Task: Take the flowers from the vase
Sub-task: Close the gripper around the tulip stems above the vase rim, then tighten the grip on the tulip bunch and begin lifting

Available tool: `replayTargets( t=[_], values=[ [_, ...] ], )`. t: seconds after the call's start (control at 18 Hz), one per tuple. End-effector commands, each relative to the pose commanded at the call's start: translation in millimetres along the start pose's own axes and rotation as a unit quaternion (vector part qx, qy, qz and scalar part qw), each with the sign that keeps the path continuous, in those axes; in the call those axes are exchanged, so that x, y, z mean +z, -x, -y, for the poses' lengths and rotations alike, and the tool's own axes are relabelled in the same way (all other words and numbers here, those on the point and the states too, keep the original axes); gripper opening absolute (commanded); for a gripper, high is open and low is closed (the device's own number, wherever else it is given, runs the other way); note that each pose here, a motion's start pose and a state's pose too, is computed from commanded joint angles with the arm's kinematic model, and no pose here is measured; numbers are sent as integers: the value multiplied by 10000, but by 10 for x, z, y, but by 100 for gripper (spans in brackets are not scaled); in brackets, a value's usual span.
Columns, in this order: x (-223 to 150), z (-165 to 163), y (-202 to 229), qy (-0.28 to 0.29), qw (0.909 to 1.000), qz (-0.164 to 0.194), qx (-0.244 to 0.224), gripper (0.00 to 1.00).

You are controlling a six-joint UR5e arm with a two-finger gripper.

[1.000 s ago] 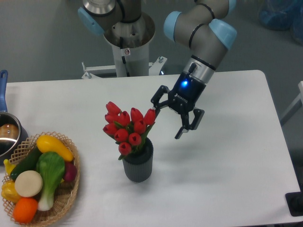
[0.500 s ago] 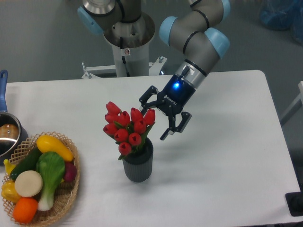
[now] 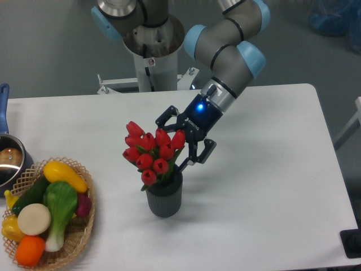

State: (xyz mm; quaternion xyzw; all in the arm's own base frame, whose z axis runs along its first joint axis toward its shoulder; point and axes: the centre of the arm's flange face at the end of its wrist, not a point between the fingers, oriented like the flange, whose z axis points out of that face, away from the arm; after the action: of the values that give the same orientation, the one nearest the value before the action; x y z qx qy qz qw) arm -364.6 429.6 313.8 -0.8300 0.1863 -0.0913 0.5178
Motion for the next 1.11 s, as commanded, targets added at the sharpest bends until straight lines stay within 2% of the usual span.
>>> replayTargets(
  t=[0.28, 0.39, 0.67, 0.78, 0.89, 0.94, 1.06, 1.11],
  values=[
    [30, 23, 83, -101, 9999, -21, 31, 99],
    [44, 27, 155, -133, 9999, -24, 56, 93],
    [102, 62, 203, -212, 9997, -74, 93, 62],
    [114, 54, 191, -212, 9997, -87, 90, 46],
    [117, 48, 187, -212, 9997, -91, 83, 37],
    [119, 43, 182, -211, 9997, -94, 76, 27],
    [110, 42, 181, -211, 9997, -84, 80, 27],
    [110, 44, 180, -219, 9997, -85, 80, 23]
  ],
)
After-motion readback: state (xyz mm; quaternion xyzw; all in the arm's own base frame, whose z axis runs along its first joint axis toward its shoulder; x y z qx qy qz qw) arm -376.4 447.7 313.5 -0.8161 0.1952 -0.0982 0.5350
